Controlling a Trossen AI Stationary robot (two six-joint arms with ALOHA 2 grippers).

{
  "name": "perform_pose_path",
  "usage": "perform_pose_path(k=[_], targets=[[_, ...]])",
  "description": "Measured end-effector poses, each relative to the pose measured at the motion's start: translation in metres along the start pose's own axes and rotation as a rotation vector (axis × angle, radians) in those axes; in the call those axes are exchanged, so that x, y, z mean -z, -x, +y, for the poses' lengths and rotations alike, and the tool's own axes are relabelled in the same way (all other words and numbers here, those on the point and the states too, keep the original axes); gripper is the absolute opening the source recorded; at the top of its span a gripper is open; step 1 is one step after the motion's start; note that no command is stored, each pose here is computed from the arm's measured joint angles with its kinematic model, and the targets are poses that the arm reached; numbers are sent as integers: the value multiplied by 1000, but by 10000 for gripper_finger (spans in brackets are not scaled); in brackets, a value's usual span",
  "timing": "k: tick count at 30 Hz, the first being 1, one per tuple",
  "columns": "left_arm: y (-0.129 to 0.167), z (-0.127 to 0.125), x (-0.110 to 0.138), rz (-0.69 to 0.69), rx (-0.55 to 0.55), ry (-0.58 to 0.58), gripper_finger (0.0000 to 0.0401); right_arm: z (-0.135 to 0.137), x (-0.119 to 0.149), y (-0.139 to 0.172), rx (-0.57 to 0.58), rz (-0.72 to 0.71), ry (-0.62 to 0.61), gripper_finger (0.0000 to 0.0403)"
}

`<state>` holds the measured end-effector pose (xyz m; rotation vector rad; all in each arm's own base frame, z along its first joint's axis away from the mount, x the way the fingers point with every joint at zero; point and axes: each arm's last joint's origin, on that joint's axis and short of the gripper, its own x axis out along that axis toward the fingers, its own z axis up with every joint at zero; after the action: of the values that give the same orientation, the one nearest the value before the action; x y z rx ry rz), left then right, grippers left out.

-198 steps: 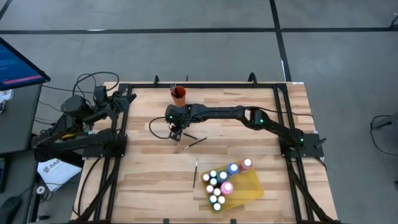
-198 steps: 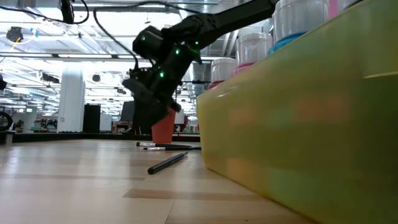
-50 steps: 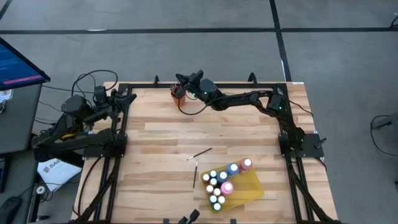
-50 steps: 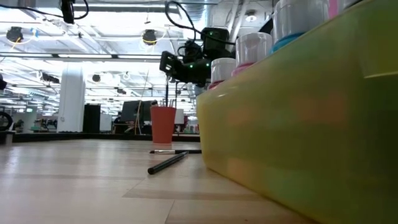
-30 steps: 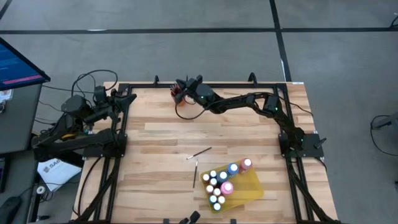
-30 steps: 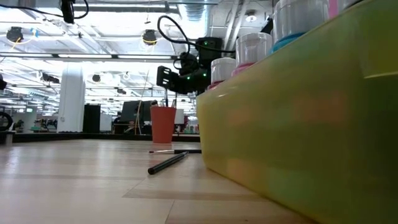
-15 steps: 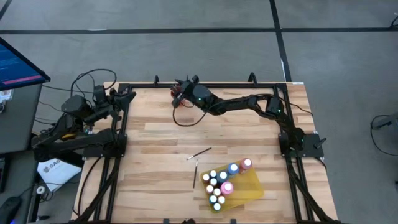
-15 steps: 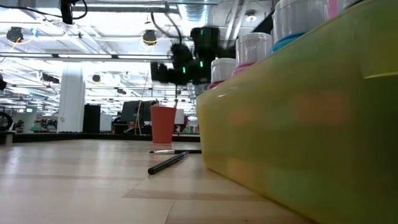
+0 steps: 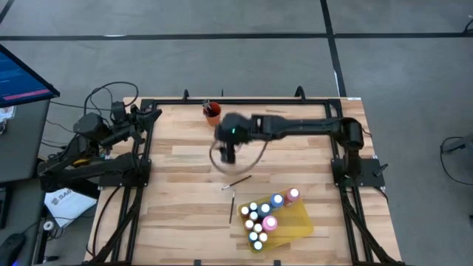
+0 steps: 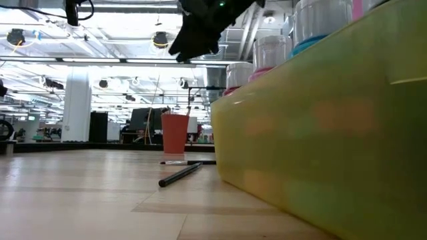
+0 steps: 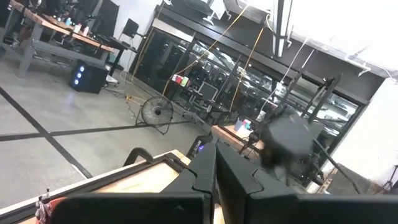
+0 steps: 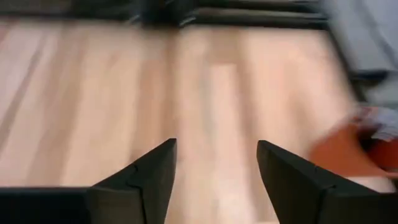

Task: Pick & Place Paint Supplies
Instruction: Put the black paint brush into the orange cup

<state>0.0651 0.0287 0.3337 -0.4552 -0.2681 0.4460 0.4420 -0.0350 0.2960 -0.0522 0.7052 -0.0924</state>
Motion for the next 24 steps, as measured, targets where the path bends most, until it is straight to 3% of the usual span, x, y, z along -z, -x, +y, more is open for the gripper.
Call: perform_pose_path(k=[8,18,24], targets=[[0,0,0,0,0,-1,3,63,31,-42,-138,169,238,203],[0,0,1,16,5,-3,3,106,80,-100,-258,315,333,184],[0,1,3,41,13,-4,3,111,91,-112,-266,331,354,176]])
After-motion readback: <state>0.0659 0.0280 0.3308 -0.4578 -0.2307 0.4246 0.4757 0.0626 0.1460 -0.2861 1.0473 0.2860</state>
